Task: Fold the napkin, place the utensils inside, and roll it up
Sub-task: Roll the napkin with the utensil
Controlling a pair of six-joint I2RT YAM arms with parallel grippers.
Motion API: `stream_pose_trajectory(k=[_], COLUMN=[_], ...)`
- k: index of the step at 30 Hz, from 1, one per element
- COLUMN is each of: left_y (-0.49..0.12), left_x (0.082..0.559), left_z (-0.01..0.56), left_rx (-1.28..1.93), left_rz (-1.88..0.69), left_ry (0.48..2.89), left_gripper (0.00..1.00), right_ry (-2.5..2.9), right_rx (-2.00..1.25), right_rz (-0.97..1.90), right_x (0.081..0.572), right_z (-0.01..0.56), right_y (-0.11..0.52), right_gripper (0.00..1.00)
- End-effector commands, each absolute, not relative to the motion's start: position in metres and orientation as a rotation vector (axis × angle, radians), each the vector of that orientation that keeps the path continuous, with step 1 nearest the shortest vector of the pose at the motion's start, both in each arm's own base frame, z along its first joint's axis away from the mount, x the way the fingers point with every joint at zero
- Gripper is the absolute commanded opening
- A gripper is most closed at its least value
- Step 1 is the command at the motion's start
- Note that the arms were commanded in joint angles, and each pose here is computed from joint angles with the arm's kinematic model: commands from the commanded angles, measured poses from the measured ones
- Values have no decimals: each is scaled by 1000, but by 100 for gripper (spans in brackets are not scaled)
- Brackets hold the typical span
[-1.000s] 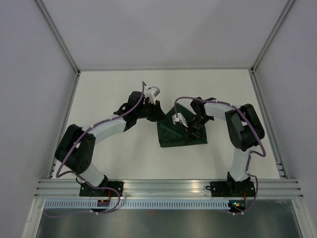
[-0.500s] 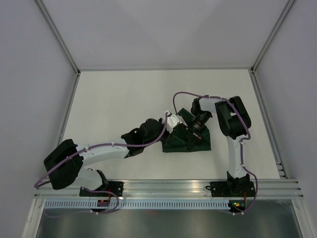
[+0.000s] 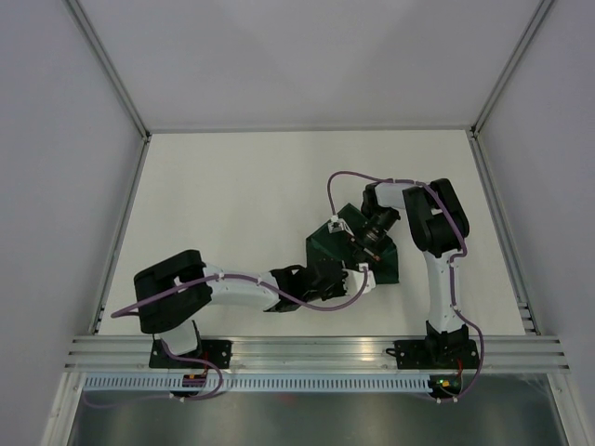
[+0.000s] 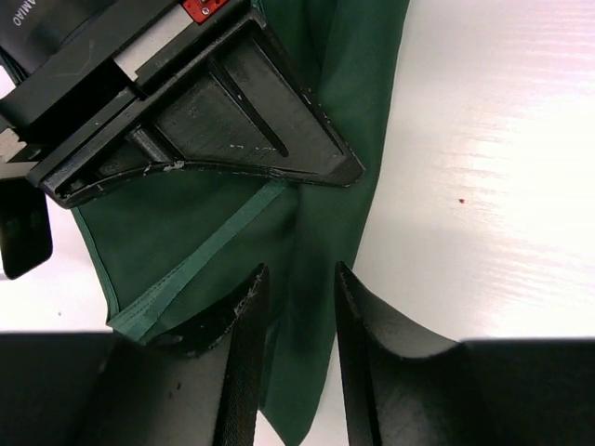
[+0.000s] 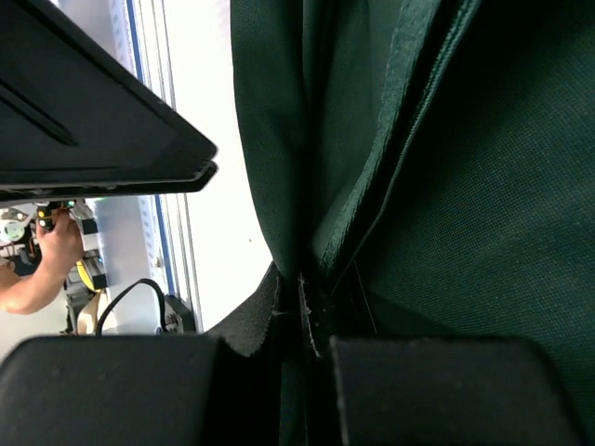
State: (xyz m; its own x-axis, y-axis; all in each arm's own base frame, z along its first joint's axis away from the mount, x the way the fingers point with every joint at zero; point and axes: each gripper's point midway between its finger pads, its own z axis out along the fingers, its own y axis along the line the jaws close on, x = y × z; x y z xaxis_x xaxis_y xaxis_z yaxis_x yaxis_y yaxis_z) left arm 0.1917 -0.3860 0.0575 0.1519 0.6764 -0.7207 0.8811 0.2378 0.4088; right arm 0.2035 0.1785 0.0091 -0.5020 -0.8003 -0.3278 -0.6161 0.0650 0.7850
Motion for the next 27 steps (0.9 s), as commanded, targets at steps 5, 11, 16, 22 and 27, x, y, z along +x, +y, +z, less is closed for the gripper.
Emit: stream_pose_trajectory(k=[5,11,16,22,27], left_y=[-411,-419,-421,-421,-416], left_x=[201,199,204,204,206], left_z=[58,50,46,30,22], left_rx=[1576,1601,1609,1643,1658], left_rz=[-212,-236,-204,-243,-312], left_ry=[1439,1406,1389,1431,1498], left_gripper=[42,45,46,47,44], right_ry=[-2187,-2190,-2190,-2190,-2190], right_rx=[1673,1658,1656,1651,1651], right_rz=[-1284,-1283,-1280,-1283,-1283], right_x=[234,234,234,234,235], right_z=[-32,-34,-34,-34,-34], right_y=[165,164,165,164,164], right_gripper=[9,9,9,9,9])
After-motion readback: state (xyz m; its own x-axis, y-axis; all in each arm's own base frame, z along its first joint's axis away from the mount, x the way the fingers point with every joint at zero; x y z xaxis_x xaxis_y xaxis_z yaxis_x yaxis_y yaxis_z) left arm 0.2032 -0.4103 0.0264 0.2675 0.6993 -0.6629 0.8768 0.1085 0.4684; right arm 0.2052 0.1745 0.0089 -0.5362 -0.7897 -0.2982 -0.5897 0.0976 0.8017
